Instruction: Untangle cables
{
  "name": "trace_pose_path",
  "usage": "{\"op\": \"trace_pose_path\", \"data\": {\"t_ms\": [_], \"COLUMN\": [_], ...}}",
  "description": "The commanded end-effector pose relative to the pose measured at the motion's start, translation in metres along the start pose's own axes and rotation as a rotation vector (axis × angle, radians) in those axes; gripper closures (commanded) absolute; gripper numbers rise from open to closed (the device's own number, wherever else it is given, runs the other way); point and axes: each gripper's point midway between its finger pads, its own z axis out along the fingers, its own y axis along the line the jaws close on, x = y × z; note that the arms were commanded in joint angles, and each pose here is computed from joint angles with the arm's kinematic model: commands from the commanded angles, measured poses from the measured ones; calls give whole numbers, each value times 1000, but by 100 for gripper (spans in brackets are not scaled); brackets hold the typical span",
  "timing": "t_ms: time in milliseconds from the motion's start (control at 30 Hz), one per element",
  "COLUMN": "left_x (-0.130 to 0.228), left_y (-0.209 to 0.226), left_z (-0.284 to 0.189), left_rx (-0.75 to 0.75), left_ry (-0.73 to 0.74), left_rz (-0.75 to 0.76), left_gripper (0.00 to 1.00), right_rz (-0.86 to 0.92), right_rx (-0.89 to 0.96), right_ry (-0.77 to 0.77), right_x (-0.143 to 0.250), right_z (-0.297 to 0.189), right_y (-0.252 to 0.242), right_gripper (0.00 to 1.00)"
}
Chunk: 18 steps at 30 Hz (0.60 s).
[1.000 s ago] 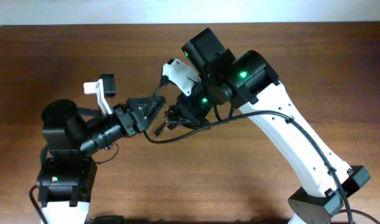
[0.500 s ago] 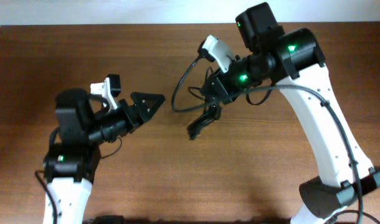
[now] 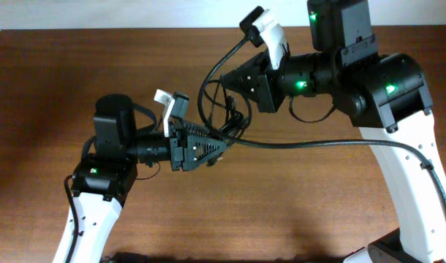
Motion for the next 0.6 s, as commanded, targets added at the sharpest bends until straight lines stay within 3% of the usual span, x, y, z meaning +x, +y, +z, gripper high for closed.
{"op": "trace_pose_path", "data": {"t_ms": [0,67,567], "left_x": [2,2,7], "left_y": [-12,-12,-10], "left_z": [0,0,0], "left_rx": [60,60,56], "left_ry": [18,18,30], "left_rz": [69,69,29], "left_gripper": [28,11,16], "right_rz": [41,67,86], "right_rx": [-2,-31,-59], "right_ry": [-34,-32,-25], "right_x": [-9,-8,-7], "right_z": [-8,-8,-8], "right_y": [10,15,19], "right_gripper": [96,96,96]}}
